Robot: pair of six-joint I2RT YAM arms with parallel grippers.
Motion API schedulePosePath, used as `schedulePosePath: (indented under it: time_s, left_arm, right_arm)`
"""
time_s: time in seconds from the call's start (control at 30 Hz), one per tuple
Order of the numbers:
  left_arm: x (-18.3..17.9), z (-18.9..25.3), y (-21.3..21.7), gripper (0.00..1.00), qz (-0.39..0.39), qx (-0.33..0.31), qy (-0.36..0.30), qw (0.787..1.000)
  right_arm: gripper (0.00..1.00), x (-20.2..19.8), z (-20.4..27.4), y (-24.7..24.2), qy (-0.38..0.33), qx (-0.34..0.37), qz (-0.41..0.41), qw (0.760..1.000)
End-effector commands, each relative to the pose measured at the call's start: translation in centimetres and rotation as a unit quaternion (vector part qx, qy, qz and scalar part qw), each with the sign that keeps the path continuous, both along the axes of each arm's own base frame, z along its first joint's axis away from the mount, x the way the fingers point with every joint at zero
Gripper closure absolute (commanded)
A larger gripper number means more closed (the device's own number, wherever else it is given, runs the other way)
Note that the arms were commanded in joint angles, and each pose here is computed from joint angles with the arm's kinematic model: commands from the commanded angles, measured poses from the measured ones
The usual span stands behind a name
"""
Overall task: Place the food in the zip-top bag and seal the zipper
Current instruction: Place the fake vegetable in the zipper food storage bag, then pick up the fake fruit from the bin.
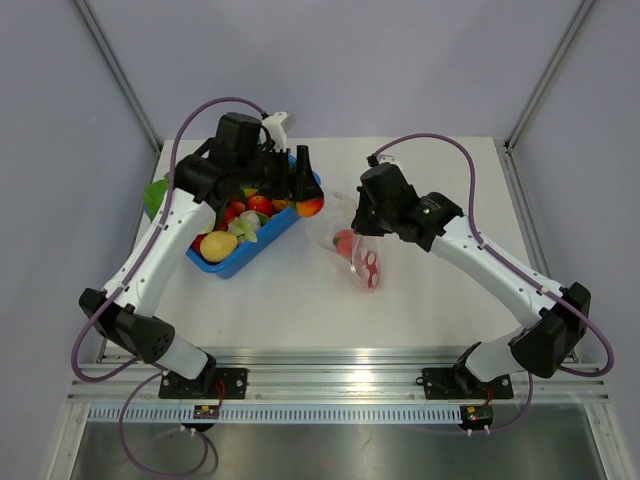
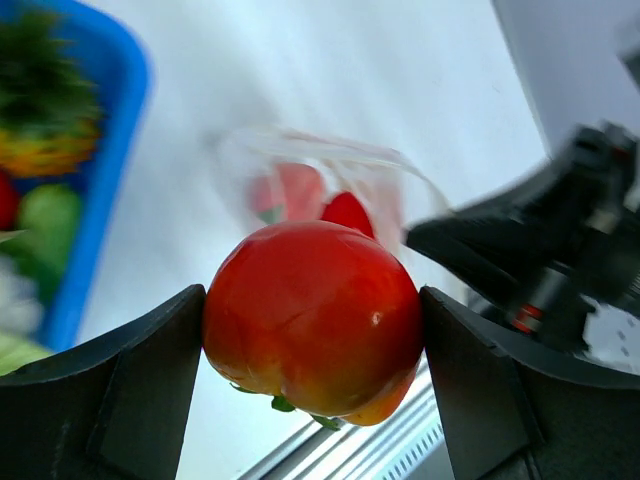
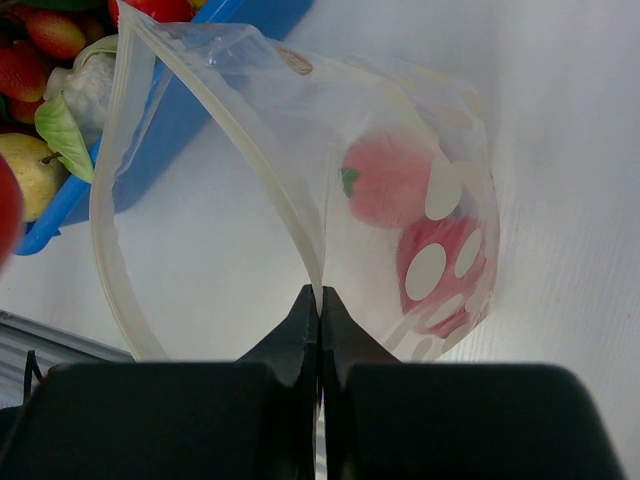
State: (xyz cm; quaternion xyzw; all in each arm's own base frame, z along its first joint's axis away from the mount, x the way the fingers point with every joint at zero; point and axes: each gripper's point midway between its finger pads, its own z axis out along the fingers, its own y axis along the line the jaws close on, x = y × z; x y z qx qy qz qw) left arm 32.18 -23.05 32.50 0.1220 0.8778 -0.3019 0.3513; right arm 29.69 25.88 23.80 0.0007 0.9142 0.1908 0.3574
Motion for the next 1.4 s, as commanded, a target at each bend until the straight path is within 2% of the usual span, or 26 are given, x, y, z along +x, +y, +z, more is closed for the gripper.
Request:
schedulePosePath:
  time_s: [0.0,0.17,0.33,0.4,0.47,0.5,0.53,0.6,0.73,0.9,1.03,1.07,1.17,1.23,1.37]
  left_arm:
    - [-2.6,2.2,-3.7,0.62,-0.082,-0.066,-0.015,0.994]
    - [-3.4,0.9,-6.3,0.63,-0.114,-0.084,0.012,0.99]
    - [-2.5,-1.2,-6.8,0.62,-0.103,-0.067,0.03,0.992]
    - [-2.2,-1.8,-6.7,0.53,-0.096,-0.059,0.033,0.993]
    - [-2.1,-2.0,-6.8,0.31,-0.095,-0.059,0.037,0.993]
    - [-2.0,-2.3,-6.9,0.17,-0.095,-0.057,0.04,0.993]
    - [-2.0,-2.3,-6.9,0.11,-0.095,-0.056,0.041,0.993]
    - [-2.0,-2.2,-6.9,0.05,-0.096,-0.055,0.041,0.993]
    - [-2.0,-1.2,-6.5,0.01,-0.094,-0.051,0.027,0.994]
    - [-1.8,0.4,-5.6,0.02,-0.079,-0.035,0.003,0.996]
    - [-1.3,1.8,-4.4,0.26,-0.057,-0.029,-0.019,0.998]
    - [-0.8,2.0,-3.7,0.39,-0.046,-0.029,-0.022,0.998]
    - [0.6,2.2,-1.8,0.55,-0.013,-0.031,-0.023,0.999]
    - [1.8,2.2,0.3,0.6,0.022,-0.034,-0.021,0.999]
    - [4.0,1.3,4.5,0.6,0.093,-0.018,-0.017,0.995]
  right_arm:
    - [1.0,0.9,2.1,1.1,-0.023,0.031,0.001,0.999]
    - [1.0,0.8,2.1,0.9,-0.023,0.03,-0.001,0.999]
    - [1.0,0.7,2.3,0.8,-0.024,0.032,-0.002,0.999]
    - [1.0,0.6,2.4,0.7,-0.025,0.032,-0.002,0.999]
    - [1.0,0.6,2.4,0.6,-0.025,0.032,-0.003,0.999]
    - [1.0,0.6,2.4,0.5,-0.026,0.032,-0.005,0.999]
    - [1.0,0.5,2.4,0.5,-0.026,0.032,-0.004,0.999]
    - [1.0,0.5,2.5,0.5,-0.027,0.033,-0.004,0.999]
    - [1.0,0.4,2.5,0.4,-0.028,0.033,-0.006,0.999]
    - [1.0,0.4,2.6,0.3,-0.029,0.034,-0.005,0.999]
    - [1.0,0.1,2.6,0.1,-0.03,0.034,-0.006,0.999]
    - [1.0,0.0,2.6,0.0,-0.03,0.033,-0.006,0.999]
    - [1.0,-0.2,2.8,-0.2,-0.031,0.036,-0.005,0.999]
    - [1.0,-0.6,3.3,-0.3,-0.035,0.043,-0.001,0.998]
    - [1.0,-1.5,3.6,-0.5,-0.041,0.06,0.006,0.997]
